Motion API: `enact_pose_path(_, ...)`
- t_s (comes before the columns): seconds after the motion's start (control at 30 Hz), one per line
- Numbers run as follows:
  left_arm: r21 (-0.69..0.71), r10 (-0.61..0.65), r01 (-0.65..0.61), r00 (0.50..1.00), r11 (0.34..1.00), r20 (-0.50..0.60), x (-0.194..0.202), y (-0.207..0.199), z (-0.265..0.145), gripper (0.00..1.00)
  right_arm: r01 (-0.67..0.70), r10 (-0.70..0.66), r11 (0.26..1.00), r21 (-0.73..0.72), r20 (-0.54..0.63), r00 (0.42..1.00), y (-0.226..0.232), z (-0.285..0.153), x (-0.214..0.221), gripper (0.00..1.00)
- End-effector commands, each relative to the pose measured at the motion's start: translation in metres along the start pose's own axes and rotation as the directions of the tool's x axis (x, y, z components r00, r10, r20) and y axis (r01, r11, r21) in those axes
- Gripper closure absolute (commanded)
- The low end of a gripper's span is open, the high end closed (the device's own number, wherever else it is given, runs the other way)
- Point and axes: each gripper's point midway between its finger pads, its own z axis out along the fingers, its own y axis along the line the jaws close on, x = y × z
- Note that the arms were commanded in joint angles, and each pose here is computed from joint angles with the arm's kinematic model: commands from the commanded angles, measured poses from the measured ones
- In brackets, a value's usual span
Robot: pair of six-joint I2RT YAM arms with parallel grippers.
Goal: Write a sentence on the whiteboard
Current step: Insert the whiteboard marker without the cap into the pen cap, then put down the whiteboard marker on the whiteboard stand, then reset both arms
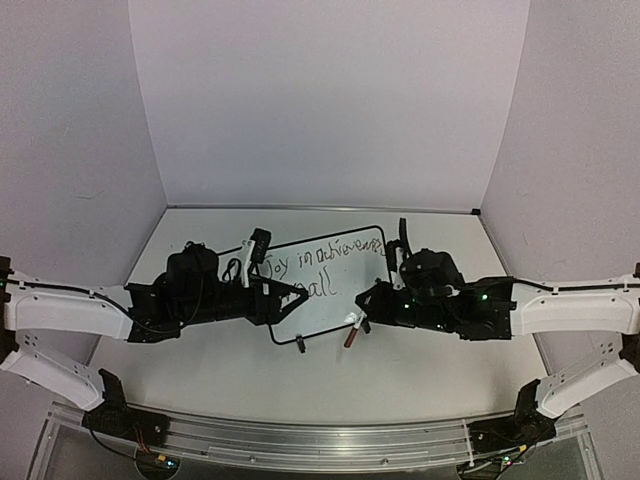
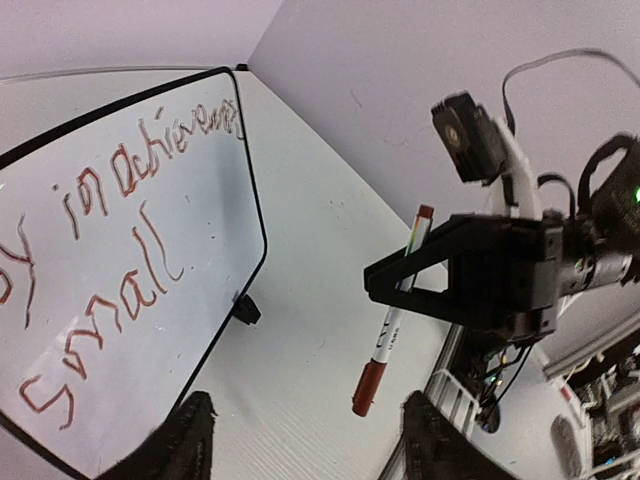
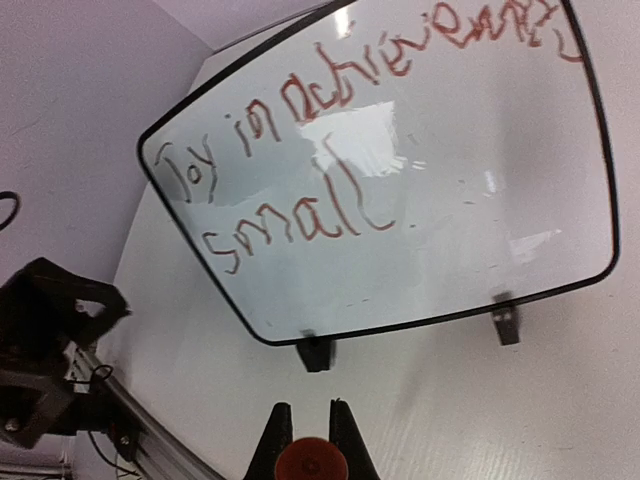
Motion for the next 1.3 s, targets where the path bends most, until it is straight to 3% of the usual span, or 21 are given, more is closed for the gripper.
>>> enact_pose_path(0.0, -0.148, -0.003, 0.01, 0.999, 0.989, 0.048, -0.029, 0.018, -0.03, 0.28, -0.013, 0.021, 0.967, 0.254, -0.031, 0.999, -0.066, -0.001, -0.001, 1.0)
enact_pose_path(0.1, -0.252, 0.006, 0.003, 0.999, 0.968, 0.033, -0.038, 0.038, -0.051, 0.2, -0.074, 0.098, 0.948, 0.309, -0.064, 0.993, -0.098, 0.004, 0.003, 1.0)
enact_pose_path(0.33, -0.411, -0.045, 0.044, 0.999, 0.911, 0.005, -0.046, 0.086, -0.086, 0.13, -0.099, 0.148, 0.911, 0.401, -0.093, 0.985, -0.138, 0.016, 0.009, 1.0)
enact_pose_path(0.67, -0.511, -0.159, 0.15, 0.987, 0.846, 0.026, -0.039, 0.146, -0.103, 0.08, -0.077, 0.15, 0.853, 0.516, -0.102, 0.983, -0.178, 0.021, 0.024, 0.81)
enact_pose_path(0.97, -0.611, -0.171, 0.179, 0.983, 0.771, 0.072, -0.037, 0.195, -0.123, 0.07, -0.035, 0.097, 0.827, 0.561, -0.081, 0.992, -0.2, 0.012, 0.01, 0.26)
enact_pose_path(1.27, -0.718, -0.136, 0.236, 0.971, 0.655, 0.195, -0.072, 0.25, -0.173, 0.05, 0.103, -0.11, 0.812, 0.575, -0.023, 0.994, -0.217, -0.016, -0.052, 0.16)
